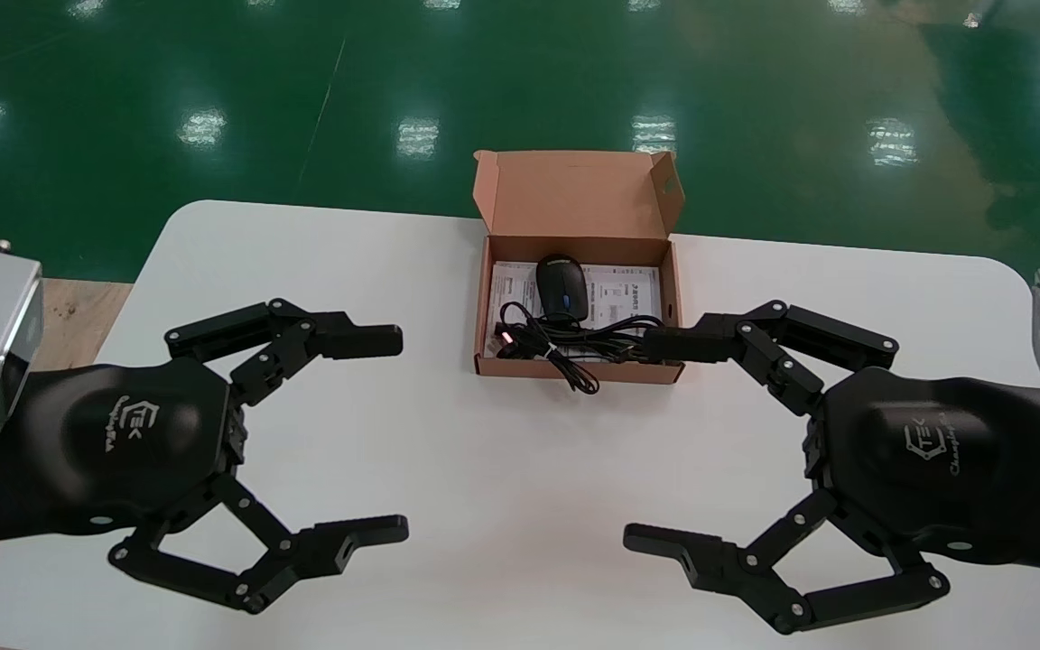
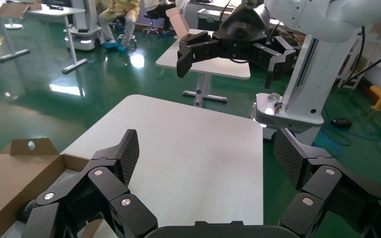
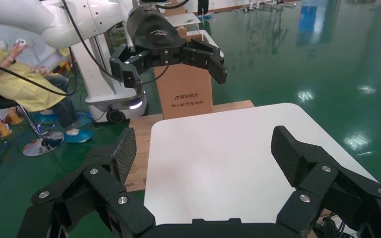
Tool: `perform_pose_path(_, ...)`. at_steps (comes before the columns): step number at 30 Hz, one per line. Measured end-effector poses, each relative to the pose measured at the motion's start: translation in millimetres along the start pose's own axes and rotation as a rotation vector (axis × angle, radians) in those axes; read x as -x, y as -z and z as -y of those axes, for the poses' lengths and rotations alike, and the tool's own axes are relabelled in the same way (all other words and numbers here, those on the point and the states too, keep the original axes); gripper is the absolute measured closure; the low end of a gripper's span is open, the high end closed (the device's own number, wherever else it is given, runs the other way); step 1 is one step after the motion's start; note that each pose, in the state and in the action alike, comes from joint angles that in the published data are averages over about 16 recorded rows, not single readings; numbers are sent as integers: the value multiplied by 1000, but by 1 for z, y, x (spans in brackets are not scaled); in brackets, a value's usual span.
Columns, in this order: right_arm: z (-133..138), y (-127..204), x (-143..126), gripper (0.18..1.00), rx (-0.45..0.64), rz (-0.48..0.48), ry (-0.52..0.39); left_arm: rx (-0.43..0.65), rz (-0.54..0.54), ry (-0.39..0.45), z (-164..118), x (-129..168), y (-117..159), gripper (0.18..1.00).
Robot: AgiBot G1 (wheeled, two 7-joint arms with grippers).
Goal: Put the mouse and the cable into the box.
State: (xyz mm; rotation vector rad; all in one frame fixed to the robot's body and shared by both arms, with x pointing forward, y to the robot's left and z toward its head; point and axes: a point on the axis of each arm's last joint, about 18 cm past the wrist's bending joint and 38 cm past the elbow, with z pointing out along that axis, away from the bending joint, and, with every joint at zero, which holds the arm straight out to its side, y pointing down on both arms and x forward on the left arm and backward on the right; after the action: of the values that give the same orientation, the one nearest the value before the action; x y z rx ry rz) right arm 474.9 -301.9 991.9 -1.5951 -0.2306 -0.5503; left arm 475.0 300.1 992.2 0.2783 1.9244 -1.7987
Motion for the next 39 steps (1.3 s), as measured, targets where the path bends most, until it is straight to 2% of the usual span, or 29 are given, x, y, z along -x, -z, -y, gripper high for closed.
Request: perform_pose_path(39, 0, 0, -1, 179, 1, -2, 1, 0, 1, 1, 0, 0, 0, 183)
